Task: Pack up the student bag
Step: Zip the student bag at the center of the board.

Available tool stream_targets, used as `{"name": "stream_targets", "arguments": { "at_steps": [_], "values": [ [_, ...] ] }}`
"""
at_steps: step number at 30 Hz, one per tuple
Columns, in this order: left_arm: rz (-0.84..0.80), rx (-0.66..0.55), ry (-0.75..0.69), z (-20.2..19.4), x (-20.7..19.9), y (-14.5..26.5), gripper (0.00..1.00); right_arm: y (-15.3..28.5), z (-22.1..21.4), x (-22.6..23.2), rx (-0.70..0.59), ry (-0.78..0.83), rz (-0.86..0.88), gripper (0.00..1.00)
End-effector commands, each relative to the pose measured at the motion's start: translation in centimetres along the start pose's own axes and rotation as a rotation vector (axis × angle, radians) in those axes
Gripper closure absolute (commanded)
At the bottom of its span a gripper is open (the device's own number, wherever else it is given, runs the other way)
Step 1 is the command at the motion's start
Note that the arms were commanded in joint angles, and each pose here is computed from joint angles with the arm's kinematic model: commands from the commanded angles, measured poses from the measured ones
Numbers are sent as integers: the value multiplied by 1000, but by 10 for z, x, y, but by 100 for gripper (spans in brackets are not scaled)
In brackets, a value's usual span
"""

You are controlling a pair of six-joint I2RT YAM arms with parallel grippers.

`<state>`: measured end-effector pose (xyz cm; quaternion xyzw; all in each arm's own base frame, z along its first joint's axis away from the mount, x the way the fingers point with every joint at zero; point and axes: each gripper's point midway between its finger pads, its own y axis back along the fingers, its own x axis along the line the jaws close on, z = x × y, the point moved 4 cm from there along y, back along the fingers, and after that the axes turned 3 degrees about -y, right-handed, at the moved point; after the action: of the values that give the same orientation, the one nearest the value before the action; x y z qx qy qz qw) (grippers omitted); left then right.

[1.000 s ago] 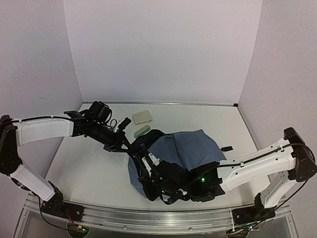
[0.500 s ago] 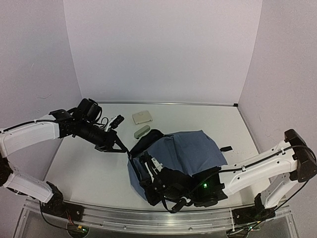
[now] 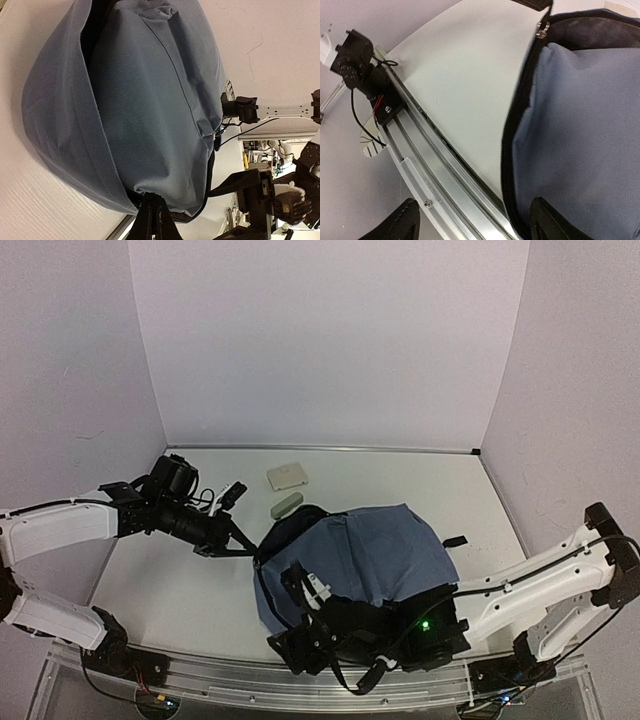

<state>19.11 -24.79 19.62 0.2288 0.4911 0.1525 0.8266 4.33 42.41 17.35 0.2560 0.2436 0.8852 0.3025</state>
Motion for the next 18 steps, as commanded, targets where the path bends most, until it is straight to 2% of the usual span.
{"name": "stream_targets", "arguments": {
  "at_steps": [1, 5, 8, 13, 18],
  "values": [
    [-107, -84, -81, 17, -21, 5, 100, 21, 70, -37, -139, -188, -111, 24],
    [-115, -58, -86, 13, -24, -5, 100, 19, 97, -83, -161, -237, -212, 24],
    [-103, -58, -108, 14, -30, -11, 100, 14, 108, -95, -138, -216, -211, 24],
    [-32, -84, -129, 20, -28, -15, 100, 10, 110, -85, -136, -114, -135, 20],
    [110, -196, -154, 30, -21, 1, 100, 11, 122, -68, -207, -102, 120, 27]
  ]
}}
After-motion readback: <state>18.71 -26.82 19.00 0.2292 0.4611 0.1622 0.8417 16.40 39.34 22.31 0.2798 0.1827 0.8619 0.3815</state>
